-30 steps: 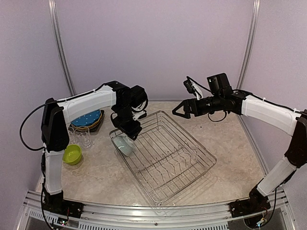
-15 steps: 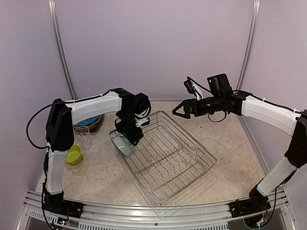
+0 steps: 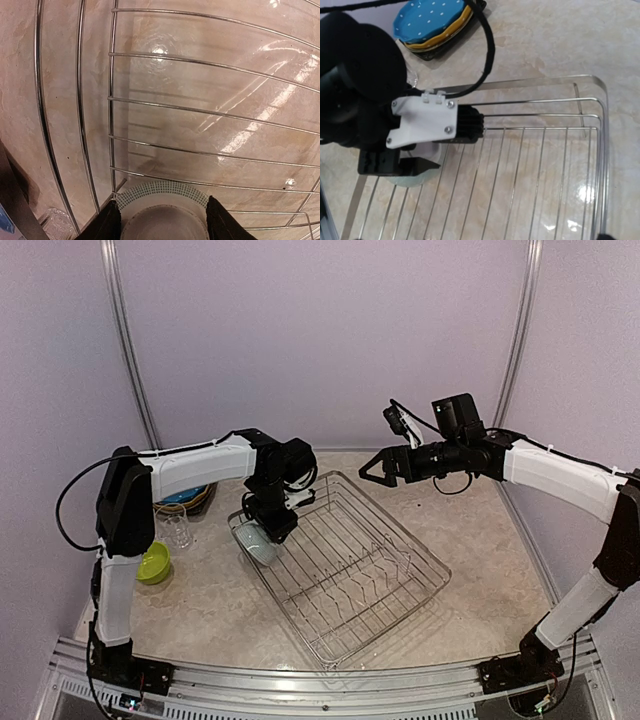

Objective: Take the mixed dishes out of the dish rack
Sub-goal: Grab the bowl from the dish rack.

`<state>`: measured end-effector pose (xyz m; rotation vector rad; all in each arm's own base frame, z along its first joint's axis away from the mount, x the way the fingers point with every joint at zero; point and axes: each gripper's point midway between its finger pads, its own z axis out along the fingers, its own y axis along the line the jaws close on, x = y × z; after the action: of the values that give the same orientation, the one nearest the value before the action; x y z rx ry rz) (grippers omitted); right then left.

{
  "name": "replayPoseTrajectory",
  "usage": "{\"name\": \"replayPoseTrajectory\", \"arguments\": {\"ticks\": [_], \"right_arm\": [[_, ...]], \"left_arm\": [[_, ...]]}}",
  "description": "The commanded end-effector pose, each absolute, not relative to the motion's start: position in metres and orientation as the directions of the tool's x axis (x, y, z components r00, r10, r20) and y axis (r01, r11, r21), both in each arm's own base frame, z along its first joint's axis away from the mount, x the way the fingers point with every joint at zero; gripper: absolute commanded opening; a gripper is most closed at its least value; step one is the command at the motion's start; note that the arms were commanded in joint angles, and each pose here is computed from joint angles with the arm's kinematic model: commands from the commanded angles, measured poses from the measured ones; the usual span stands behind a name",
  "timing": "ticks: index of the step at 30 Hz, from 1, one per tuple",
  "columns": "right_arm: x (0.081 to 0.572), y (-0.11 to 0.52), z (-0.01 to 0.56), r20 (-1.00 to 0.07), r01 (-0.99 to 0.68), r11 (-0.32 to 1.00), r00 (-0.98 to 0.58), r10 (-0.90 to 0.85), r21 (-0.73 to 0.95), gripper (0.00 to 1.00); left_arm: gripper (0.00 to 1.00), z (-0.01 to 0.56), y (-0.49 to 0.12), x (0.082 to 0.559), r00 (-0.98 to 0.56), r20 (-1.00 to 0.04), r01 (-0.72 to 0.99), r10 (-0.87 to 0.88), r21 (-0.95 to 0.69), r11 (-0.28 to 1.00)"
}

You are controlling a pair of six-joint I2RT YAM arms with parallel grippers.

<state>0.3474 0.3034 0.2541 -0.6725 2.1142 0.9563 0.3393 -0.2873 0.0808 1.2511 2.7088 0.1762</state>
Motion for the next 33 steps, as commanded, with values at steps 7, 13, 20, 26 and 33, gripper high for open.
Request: {"name": "replayPoseTrajectory", "arguments": {"ticks": [7,13,20,26,33], "right_arm": [[0.350,0.298,0.253,-0.777,-0.683,0.600,-0.610,-0.156,0.416,0.98],[0.350,0.298,0.253,-0.776,-0.681,0.602,-0.612,-0.156,0.417,0.98],[0.351,0.298,0.254,-0.781,-0.684,0.603,-0.605,-0.154,0.411,0.98],[0.351,0.296,0.256,-0.790,-0.687,0.609,-0.593,-0.155,0.396,0.97],[0.348,0.293,0.259,-0.819,-0.713,0.605,-0.548,-0.167,0.354,0.96]], "left_arm": [[0.36,0.087,-0.285,0.338,-0.646,-0.088,0.738,0.758,0.179,0.650],[0.28,0.106,-0.298,0.339,-0.661,-0.155,0.723,0.734,0.131,0.678],[0.25,0.123,-0.307,0.338,-0.674,-0.207,0.710,0.709,0.081,0.699],[0.23,0.137,-0.313,0.339,-0.685,-0.249,0.697,0.685,0.050,0.716],[0.22,0.160,-0.319,0.340,-0.733,-0.300,0.656,0.611,-0.071,0.752]]}}
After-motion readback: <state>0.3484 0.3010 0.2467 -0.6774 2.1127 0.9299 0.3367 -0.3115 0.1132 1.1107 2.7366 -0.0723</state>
